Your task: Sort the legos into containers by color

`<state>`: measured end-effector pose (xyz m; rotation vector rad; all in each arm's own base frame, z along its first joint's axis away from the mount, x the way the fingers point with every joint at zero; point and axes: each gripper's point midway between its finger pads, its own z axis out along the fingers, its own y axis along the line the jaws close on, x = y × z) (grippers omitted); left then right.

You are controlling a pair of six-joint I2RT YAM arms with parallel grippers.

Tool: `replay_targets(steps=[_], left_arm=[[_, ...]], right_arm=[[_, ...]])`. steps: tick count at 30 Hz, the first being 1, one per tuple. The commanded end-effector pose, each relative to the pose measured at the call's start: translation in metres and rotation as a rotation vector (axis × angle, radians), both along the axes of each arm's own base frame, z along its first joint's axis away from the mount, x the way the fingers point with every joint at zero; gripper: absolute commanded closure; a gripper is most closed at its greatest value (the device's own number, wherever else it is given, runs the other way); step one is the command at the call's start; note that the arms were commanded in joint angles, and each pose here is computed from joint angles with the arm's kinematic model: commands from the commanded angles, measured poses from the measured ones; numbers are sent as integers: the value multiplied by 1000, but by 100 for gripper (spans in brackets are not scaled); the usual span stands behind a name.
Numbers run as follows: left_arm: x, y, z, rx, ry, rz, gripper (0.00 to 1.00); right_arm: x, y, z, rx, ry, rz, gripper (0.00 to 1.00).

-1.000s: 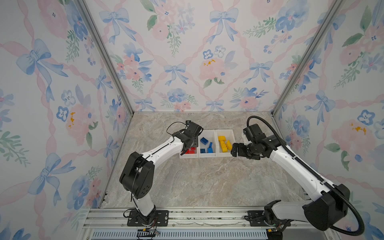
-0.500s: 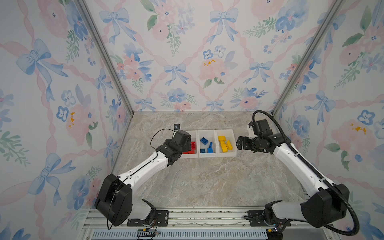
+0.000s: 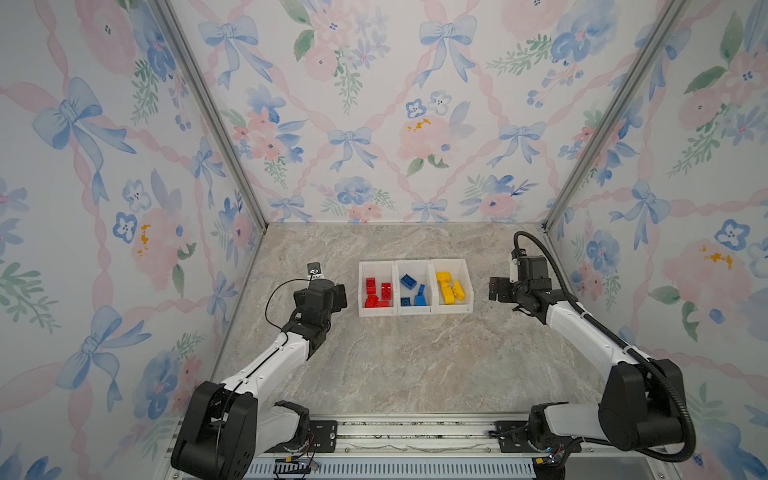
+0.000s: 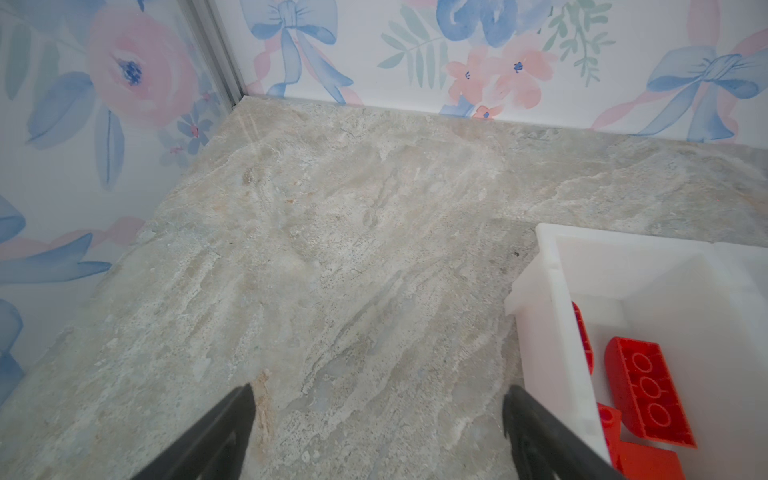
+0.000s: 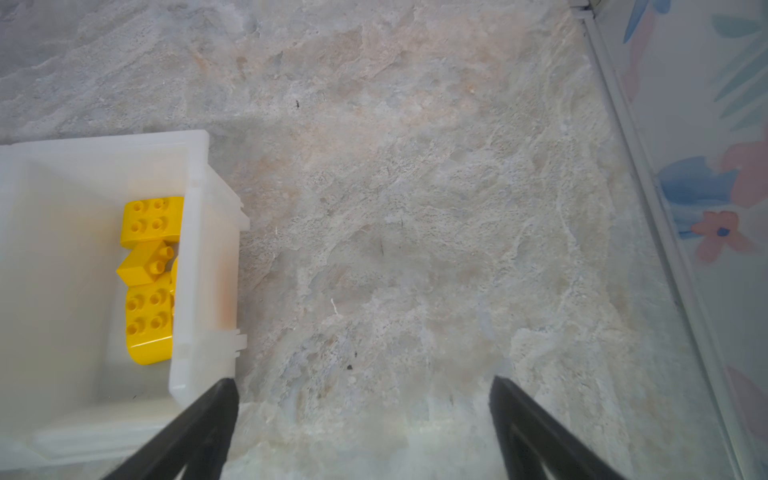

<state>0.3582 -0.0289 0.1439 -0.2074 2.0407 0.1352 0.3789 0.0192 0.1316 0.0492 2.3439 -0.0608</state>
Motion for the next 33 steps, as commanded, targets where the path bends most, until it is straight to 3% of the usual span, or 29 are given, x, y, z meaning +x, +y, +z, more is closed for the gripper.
replay_targets(steps=[1, 8, 20, 33], left_arm=[[12, 10, 15, 12, -121, 14, 5], [11, 27, 6, 68, -203, 28, 6], [1, 56, 2, 61, -384, 94, 9], [-4, 51, -11, 45, -411, 44, 9]], right_arm=[[23, -17, 12, -74, -183, -23, 3], [20, -21, 5, -90, -349, -4, 3], [19, -18, -11, -50, -416, 4, 3], [15, -14, -31, -96, -469, -3, 3]])
